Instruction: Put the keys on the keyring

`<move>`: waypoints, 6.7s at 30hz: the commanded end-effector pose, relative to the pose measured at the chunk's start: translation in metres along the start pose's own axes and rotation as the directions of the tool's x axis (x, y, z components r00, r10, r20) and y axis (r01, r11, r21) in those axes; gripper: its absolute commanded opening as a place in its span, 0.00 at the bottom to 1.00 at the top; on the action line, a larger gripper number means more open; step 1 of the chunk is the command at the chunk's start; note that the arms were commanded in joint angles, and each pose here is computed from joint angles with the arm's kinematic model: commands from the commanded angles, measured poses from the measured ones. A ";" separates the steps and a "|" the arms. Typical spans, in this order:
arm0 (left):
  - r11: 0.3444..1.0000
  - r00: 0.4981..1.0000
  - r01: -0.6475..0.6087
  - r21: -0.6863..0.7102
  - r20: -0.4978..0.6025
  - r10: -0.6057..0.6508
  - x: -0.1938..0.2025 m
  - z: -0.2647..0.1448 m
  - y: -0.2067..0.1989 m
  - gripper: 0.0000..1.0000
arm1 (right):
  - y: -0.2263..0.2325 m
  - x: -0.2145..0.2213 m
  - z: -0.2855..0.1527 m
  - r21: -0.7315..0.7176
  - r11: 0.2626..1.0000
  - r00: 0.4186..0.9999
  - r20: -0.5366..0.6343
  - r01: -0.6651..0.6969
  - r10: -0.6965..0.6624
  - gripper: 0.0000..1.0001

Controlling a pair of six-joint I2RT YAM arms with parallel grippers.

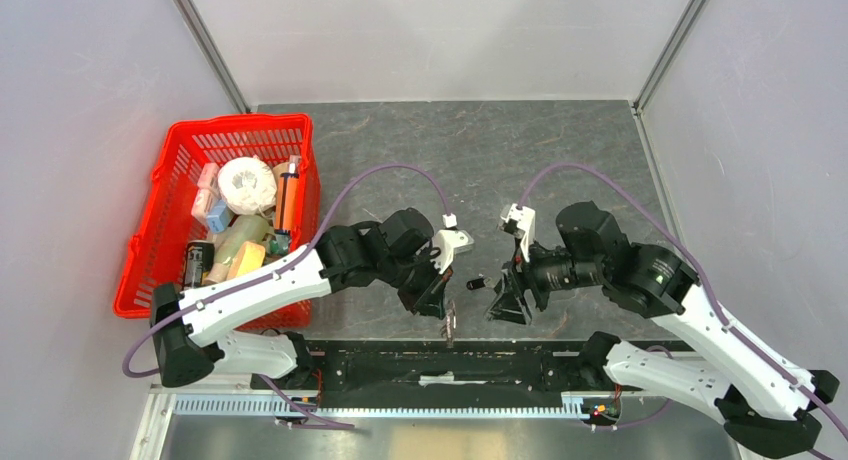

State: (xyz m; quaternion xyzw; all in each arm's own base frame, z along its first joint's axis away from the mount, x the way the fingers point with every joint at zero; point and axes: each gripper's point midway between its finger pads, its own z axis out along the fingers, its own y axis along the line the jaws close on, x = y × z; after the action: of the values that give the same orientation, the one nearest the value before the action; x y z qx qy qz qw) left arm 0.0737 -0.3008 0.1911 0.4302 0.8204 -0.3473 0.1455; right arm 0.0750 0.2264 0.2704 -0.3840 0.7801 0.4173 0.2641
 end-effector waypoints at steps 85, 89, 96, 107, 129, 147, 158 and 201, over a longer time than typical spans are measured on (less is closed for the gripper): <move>0.889 0.959 -0.282 0.360 0.141 0.246 -0.043 -0.080 -0.107 0.02 | 0.067 -0.022 0.030 -0.217 0.841 0.863 0.234 0.495 -0.448 0.35; 0.891 0.957 -0.286 0.352 0.152 0.247 -0.045 -0.082 -0.107 0.02 | 0.068 -0.020 0.031 -0.222 0.840 0.864 0.225 0.495 -0.450 0.33; 0.892 0.951 -0.297 0.340 0.184 0.247 -0.051 -0.086 -0.108 0.02 | 0.068 -0.014 0.034 -0.233 0.839 0.868 0.206 0.492 -0.451 0.25; 0.890 0.946 -0.307 0.339 0.210 0.246 -0.056 -0.090 -0.112 0.02 | 0.068 -0.012 0.032 -0.223 0.838 0.864 0.200 0.498 -0.461 0.00; 0.914 0.908 -0.331 0.236 0.345 0.239 -0.081 -0.103 -0.107 0.48 | 0.075 -0.026 0.007 -0.173 0.865 0.860 0.308 0.471 -0.407 0.00; 0.982 0.798 -0.136 0.129 0.602 0.032 -0.114 -0.103 -0.078 0.47 | 0.063 -0.099 -0.038 0.078 0.932 0.775 0.533 0.355 -0.340 0.00; 0.972 0.652 -0.162 0.168 0.758 -0.022 -0.127 -0.132 -0.086 0.45 | 0.061 -0.124 -0.059 0.134 0.948 0.706 0.639 0.289 -0.306 0.00; 0.905 0.345 -0.361 0.224 0.934 -0.093 -0.156 -0.187 -0.119 0.36 | 0.083 -0.154 -0.084 -0.112 0.984 0.526 0.850 0.139 0.022 0.00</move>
State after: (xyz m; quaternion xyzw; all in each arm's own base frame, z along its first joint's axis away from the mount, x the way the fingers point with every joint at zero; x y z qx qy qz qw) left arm 0.0815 -0.3185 0.4421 0.2606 0.4898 -0.6585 0.5085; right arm 0.0907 0.2418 0.4470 -0.1863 0.5281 0.5845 0.5872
